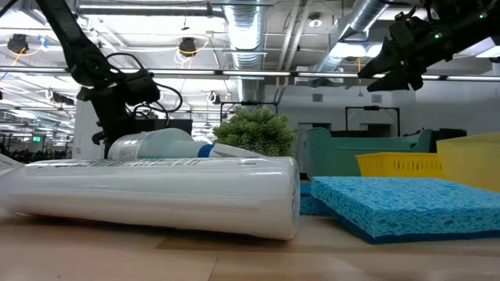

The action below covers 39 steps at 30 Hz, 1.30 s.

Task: Pick & Place Kitchen Items
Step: Put the blue sponge into the top yellow bin

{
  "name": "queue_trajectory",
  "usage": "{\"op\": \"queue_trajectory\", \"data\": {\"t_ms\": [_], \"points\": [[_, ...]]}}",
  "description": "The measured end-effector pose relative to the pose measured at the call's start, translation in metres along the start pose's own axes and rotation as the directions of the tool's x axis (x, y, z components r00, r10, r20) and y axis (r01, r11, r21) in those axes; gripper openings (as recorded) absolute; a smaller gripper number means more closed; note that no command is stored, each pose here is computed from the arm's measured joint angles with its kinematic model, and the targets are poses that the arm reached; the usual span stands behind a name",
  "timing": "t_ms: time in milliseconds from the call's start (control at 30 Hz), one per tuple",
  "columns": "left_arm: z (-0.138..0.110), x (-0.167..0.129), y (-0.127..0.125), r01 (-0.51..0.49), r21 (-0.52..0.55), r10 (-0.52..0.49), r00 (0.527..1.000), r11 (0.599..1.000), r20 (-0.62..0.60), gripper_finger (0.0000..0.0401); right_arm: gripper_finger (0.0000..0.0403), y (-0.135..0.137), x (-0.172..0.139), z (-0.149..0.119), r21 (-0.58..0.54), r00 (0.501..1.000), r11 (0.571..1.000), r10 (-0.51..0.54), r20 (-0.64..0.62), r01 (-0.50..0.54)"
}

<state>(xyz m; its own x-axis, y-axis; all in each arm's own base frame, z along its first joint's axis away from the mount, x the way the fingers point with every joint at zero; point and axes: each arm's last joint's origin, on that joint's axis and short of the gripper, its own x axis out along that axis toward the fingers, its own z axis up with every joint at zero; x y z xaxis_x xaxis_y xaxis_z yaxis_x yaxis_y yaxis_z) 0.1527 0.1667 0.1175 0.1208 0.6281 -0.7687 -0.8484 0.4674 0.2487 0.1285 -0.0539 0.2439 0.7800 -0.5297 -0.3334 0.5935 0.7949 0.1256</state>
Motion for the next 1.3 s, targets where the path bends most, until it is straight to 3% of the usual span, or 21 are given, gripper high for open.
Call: {"op": "queue_trajectory", "data": {"t_ms": [267, 700, 933, 1300], "points": [[-0.0003, 0.0008, -0.0003, -0.002, 0.005, 0.002, 1.000, 1.000, -0.002, 0.0163, 0.0327, 0.0000, 0.0000, 0.0000, -0.008, 1.000, 1.000, 0.000, -0.001, 0.000], [0.0005, 0.0009, -0.0004, -0.002, -0.026, 0.002, 1.000, 1.000, 0.002, 0.0130, 0.0327, 0.0001, 0.0000, -0.0002, -0.008, 1.000, 1.000, 0.003, -0.002, -0.003], [0.0007, 0.0009, -0.0005, -0.001, -0.027, 0.001, 1.000, 1.000, 0.003, 0.0094, 0.0327, 0.0000, 0.0000, -0.0004, -0.008, 1.000, 1.000, 0.003, -0.005, -0.003], [0.0014, 0.0012, 0.0002, -0.002, -0.036, 0.002, 1.000, 0.999, 0.007, 0.0004, 0.0327, 0.0000, 0.0000, -0.0003, -0.008, 1.000, 1.000, 0.003, -0.005, -0.003]]}}
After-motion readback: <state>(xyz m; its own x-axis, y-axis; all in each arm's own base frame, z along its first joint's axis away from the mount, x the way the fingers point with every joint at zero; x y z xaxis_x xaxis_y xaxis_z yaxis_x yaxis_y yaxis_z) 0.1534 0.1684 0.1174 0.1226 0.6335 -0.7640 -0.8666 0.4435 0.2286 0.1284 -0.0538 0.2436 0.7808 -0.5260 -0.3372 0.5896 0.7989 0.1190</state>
